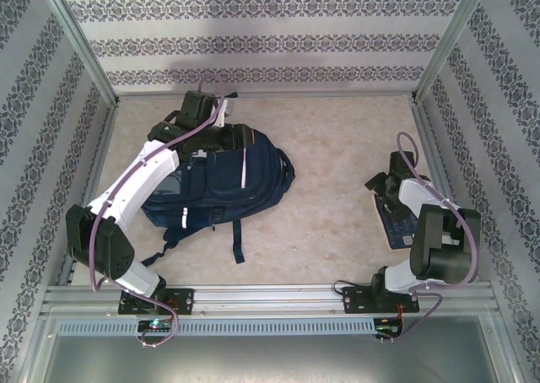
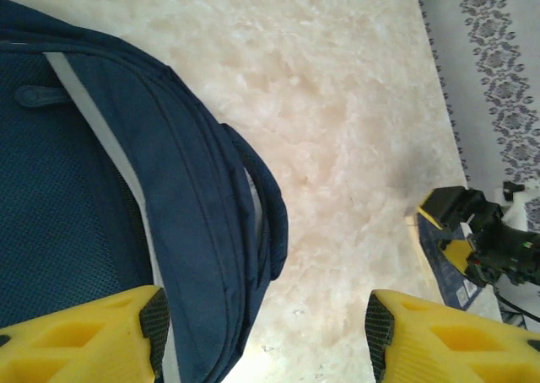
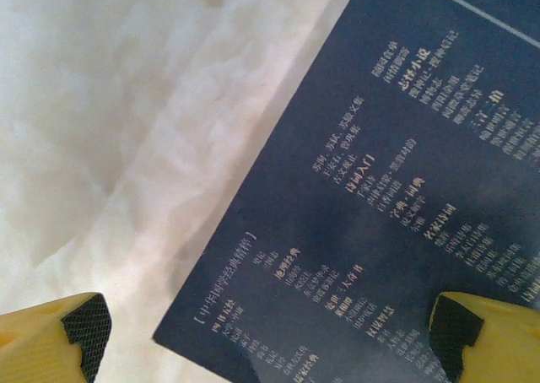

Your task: Pack the student bag

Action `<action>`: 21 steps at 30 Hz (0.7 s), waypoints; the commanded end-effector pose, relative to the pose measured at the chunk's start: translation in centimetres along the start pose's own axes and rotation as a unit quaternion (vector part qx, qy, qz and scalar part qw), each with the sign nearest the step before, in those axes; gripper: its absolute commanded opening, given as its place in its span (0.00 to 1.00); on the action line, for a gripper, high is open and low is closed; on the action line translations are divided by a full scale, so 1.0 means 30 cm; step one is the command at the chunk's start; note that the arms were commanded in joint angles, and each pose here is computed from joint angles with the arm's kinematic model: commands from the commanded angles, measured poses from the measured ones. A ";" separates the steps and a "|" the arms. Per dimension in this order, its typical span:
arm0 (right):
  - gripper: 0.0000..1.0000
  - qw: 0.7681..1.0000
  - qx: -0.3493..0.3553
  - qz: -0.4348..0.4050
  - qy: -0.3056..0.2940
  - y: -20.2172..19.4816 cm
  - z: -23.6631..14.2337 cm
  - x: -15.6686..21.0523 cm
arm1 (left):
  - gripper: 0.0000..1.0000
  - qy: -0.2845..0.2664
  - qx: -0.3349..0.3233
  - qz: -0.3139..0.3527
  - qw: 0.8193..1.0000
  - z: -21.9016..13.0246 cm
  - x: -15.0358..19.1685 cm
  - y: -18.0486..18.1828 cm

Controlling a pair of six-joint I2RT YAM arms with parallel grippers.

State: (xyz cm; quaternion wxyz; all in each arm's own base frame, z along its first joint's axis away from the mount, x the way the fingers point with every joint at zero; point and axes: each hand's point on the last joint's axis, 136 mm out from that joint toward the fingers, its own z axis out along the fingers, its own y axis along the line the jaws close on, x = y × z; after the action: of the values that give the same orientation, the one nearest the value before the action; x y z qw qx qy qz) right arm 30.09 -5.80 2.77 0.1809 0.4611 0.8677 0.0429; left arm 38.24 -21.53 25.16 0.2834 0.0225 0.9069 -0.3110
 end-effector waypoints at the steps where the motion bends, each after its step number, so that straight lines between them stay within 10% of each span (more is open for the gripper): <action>1: 0.98 0.992 -0.086 0.031 0.083 0.100 0.036 0.133 | 0.64 0.006 0.038 0.006 0.999 0.020 0.019 -0.050; 11: 0.93 0.978 -0.182 0.012 0.101 0.366 -0.124 0.404 | 0.63 0.037 0.058 0.009 0.998 0.091 0.079 -0.099; 21: 0.98 0.989 -0.080 -0.112 -0.059 0.202 -0.212 0.146 | 0.64 0.083 0.094 0.021 0.992 0.141 0.225 -0.303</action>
State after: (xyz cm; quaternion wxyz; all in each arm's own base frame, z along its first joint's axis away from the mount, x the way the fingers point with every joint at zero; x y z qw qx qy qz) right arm 31.71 6.59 10.47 0.2800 0.3538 0.8743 0.1789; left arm 33.84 -29.52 22.63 0.2125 0.0905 0.9043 -0.3590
